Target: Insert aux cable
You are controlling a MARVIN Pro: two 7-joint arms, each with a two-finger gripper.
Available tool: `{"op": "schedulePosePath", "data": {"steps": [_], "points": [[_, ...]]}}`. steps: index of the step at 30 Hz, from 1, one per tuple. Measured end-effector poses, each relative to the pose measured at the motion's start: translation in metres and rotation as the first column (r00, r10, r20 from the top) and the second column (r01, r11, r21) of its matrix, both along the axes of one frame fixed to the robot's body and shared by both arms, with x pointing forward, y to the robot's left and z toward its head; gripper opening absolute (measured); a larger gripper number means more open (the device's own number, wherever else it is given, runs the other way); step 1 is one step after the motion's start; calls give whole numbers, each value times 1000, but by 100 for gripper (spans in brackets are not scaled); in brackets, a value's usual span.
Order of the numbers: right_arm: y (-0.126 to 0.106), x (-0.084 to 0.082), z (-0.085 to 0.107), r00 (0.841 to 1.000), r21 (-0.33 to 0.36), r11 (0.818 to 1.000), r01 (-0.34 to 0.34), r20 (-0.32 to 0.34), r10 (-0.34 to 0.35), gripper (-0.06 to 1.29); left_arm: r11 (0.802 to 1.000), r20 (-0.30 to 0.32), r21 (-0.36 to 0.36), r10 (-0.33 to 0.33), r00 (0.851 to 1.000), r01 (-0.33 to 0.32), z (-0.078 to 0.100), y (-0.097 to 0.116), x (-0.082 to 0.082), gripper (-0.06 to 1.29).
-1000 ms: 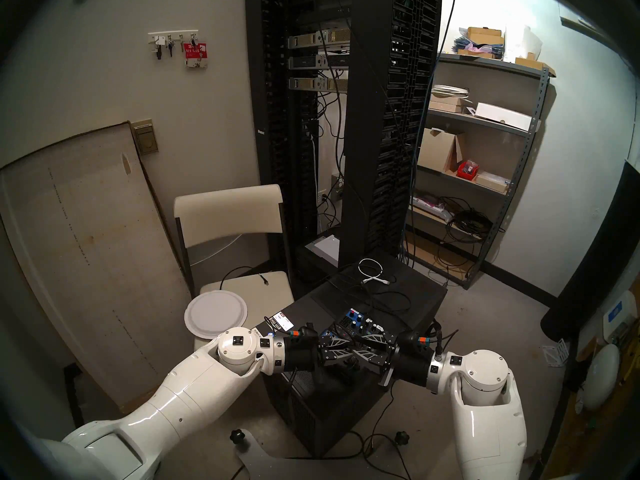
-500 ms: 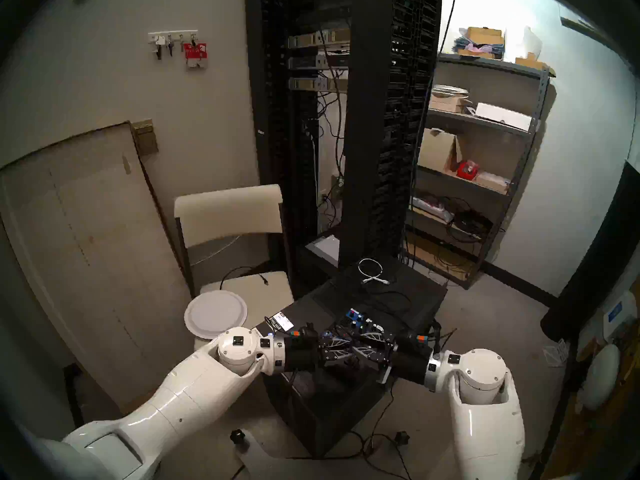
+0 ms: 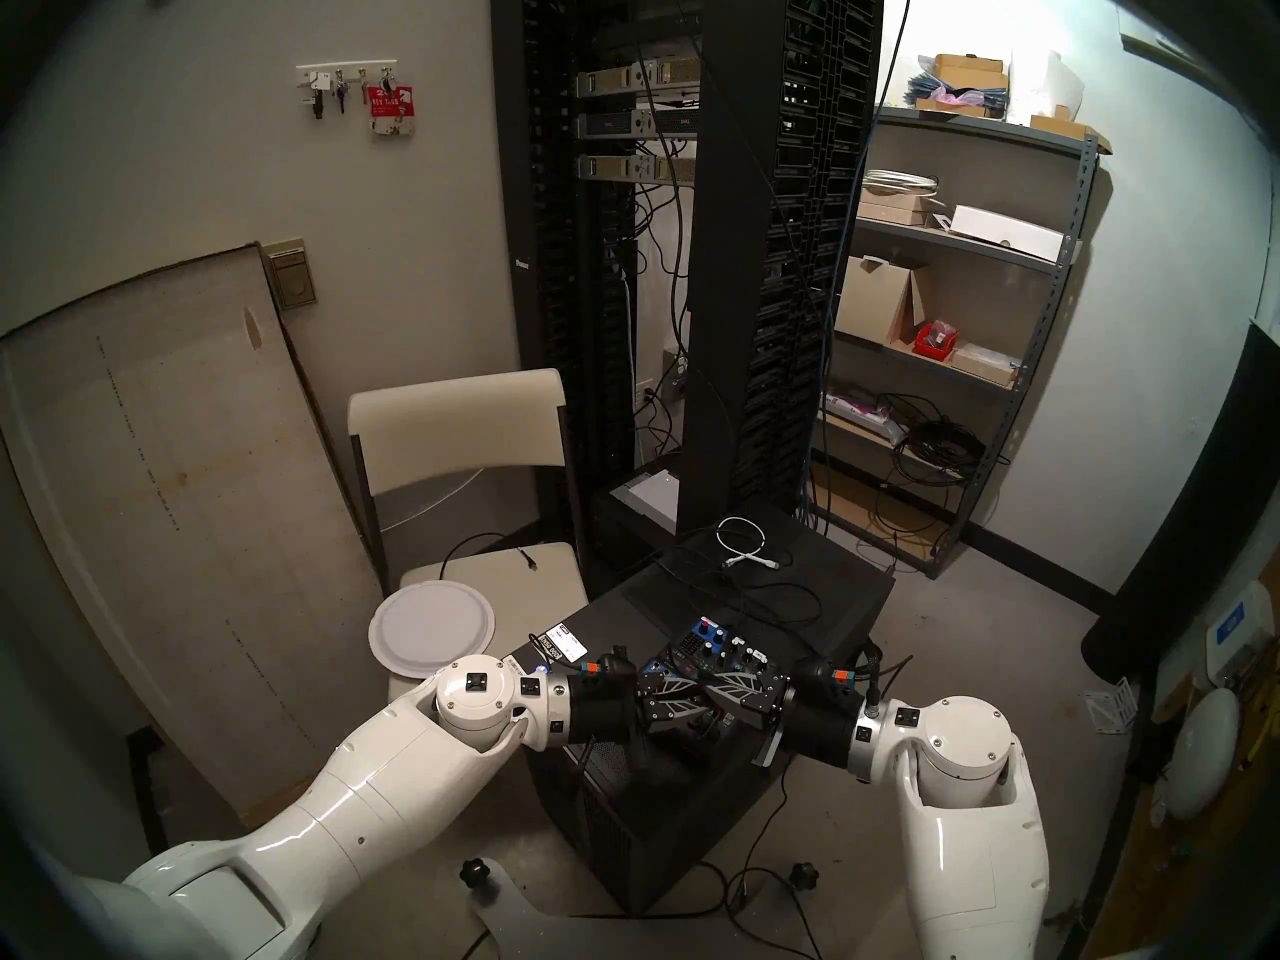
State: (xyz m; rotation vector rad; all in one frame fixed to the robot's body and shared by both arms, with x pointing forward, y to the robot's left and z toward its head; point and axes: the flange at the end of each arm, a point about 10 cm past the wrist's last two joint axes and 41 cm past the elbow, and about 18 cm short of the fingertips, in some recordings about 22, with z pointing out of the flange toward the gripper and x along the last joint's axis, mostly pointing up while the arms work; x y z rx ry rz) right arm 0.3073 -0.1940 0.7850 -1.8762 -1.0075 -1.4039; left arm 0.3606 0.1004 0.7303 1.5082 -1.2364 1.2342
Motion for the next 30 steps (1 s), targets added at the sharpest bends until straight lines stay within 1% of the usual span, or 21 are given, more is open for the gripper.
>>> {"op": "schedulePosePath", "data": {"steps": [14, 30], "points": [[1, -4, -2, 1000, -2, 1000, -18, -6, 18, -3, 1000, 2, 2, 2, 1000, -2, -1, 0, -2, 12], [5, -7, -4, 999, 1, 999, -36, -14, 36, -3, 1000, 2, -2, 19, 1000, -19, -4, 4, -7, 12]]}}
